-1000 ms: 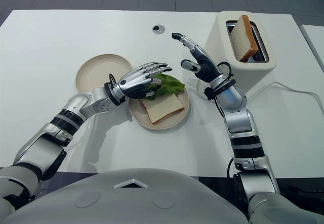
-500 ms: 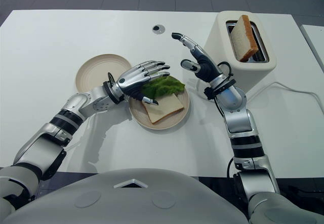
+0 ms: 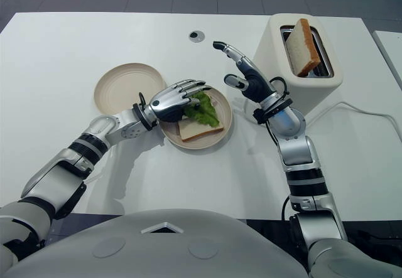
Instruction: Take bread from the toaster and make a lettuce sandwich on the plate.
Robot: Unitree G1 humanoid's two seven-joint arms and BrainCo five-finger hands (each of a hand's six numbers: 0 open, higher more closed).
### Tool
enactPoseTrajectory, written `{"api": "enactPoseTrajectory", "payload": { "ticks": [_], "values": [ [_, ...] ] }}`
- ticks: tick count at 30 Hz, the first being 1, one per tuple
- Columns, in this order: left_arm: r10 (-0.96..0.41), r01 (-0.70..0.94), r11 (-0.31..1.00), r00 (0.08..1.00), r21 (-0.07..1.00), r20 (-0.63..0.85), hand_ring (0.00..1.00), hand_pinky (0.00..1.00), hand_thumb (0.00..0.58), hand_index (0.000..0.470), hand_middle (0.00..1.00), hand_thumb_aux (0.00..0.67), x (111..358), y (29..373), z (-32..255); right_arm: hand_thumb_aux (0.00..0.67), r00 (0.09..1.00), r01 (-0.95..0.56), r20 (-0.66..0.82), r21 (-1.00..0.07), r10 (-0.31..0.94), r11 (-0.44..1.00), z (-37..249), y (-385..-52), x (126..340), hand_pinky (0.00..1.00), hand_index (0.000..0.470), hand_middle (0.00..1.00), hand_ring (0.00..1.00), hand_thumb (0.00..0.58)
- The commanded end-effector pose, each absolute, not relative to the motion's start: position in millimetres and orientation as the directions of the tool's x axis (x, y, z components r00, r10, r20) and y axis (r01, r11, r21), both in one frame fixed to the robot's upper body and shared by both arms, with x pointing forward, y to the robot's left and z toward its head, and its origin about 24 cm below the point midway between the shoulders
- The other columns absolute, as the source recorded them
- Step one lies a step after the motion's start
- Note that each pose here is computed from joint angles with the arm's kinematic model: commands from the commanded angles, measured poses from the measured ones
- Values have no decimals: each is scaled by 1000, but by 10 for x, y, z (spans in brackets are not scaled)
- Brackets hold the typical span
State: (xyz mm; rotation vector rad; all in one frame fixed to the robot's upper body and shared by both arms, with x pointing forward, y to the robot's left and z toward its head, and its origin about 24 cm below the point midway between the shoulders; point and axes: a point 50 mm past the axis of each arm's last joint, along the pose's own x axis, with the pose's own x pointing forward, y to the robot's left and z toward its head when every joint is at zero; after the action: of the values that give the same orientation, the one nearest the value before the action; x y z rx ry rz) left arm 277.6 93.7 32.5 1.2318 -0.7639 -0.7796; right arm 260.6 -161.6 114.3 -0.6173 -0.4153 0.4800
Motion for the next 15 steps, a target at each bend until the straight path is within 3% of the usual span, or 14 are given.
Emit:
{"api": "enactPoseTrajectory", "payload": {
  "ticks": [1, 6, 11, 12, 14, 15],
  "values": [
    [-858, 126, 177, 506, 976, 90, 0, 0, 580, 470, 0, 670, 2726, 937, 338, 0, 811, -313, 206, -638, 547, 703, 1114, -1610, 2597, 0, 0, 0, 0, 0],
    [-861, 139, 243, 487, 960, 148, 0, 0, 580, 470, 0, 670, 2697, 937, 458, 0, 811, -312, 207, -638, 547, 704, 1115, -1609, 2597, 0, 0, 0, 0, 0],
    [-868, 169, 151, 494, 974, 49, 0, 0, 580, 470, 0, 670, 2676, 975, 362, 0, 812, -312, 206, -639, 546, 703, 1115, -1609, 2594, 0, 0, 0, 0, 0],
    [-870, 194, 97, 494, 976, -12, 0, 0, 553, 369, 0, 525, 2661, 995, 290, 0, 812, -312, 205, -639, 546, 703, 1115, -1609, 2593, 0, 0, 0, 0, 0],
    [-861, 239, 33, 499, 970, -94, 0, 0, 521, 321, 0, 457, 2637, 1030, 182, 0, 812, -312, 205, -640, 547, 702, 1115, -1611, 2591, 0, 0, 0, 0, 0],
    [-857, 258, 4, 498, 966, -129, 0, 0, 476, 271, 0, 386, 2624, 1042, 136, 0, 811, -312, 205, -640, 547, 702, 1117, -1612, 2591, 0, 0, 0, 0, 0]
  ]
}}
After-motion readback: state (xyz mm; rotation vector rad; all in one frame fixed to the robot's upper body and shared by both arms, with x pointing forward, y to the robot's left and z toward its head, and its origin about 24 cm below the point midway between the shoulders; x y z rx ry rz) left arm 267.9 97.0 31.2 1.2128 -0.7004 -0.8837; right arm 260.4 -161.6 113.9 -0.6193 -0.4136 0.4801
